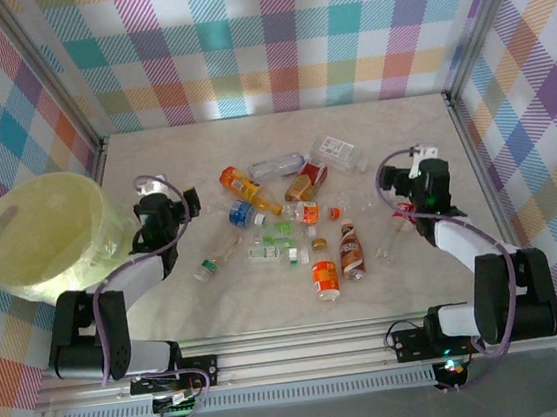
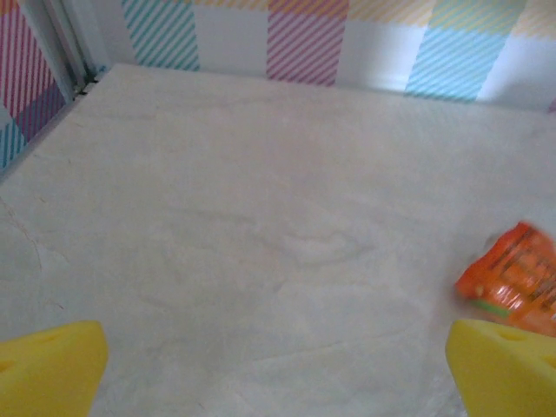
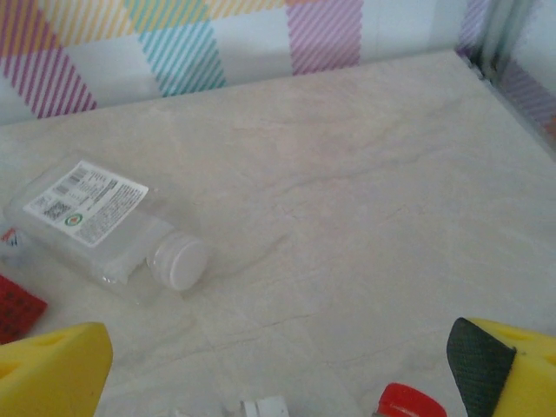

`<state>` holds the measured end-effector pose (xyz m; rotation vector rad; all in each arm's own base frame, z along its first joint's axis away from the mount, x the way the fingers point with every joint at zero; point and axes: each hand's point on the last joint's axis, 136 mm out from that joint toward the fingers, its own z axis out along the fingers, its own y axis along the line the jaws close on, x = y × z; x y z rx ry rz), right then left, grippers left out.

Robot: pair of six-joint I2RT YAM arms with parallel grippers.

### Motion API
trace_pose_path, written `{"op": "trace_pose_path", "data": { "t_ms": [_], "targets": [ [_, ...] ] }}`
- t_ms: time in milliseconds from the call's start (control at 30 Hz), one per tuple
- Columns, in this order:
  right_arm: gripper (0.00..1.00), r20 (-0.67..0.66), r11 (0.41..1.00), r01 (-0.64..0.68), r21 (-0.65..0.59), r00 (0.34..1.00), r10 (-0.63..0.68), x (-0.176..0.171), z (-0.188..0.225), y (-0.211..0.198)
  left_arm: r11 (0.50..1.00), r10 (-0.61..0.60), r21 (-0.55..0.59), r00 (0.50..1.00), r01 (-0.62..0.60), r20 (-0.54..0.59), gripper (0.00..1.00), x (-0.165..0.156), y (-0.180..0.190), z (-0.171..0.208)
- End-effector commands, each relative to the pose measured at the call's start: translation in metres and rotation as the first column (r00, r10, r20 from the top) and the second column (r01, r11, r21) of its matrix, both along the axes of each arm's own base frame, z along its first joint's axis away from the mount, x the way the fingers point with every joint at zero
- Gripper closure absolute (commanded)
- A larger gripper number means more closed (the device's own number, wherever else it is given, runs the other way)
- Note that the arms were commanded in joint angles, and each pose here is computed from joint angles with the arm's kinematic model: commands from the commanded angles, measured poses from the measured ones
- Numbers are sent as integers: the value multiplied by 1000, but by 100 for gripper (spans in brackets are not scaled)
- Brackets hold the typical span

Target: Put the plastic bottles in the bin

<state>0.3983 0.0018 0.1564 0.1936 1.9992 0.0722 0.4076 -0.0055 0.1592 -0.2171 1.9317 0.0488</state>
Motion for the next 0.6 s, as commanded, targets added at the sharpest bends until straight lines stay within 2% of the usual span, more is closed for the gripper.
{"op": "trace_pose_path", "data": {
  "t_ms": [0, 100, 200, 333, 467, 567],
  "targets": [
    [0, -257, 974, 190, 124, 954, -153, -27, -18, -12, 993, 55, -103, 997, -60, -50, 0, -6, -2, 13],
    [0, -411, 924, 342, 170, 877, -249, -56, -24, -18, 980, 66, -181, 995, -78, -71, 0, -7, -15, 24],
    [0, -471, 894, 417, 164, 829, -301, -77, -32, -23, 967, 49, -247, 995, -69, -87, 0, -11, -32, 29],
    [0, -551, 902, 356, 242, 816, -174, -83, -39, -1, 935, 5, -353, 995, -42, -104, 0, -16, -52, 35],
    [0, -637, 858, 423, 292, 755, -156, -104, -60, 9, 891, -37, -453, 990, -29, -137, 0, -23, -66, 39],
    [0, -658, 868, 408, 283, 741, -134, -112, -76, 12, 866, -65, -498, 980, -38, -186, 0, -29, -73, 33]
  ]
}}
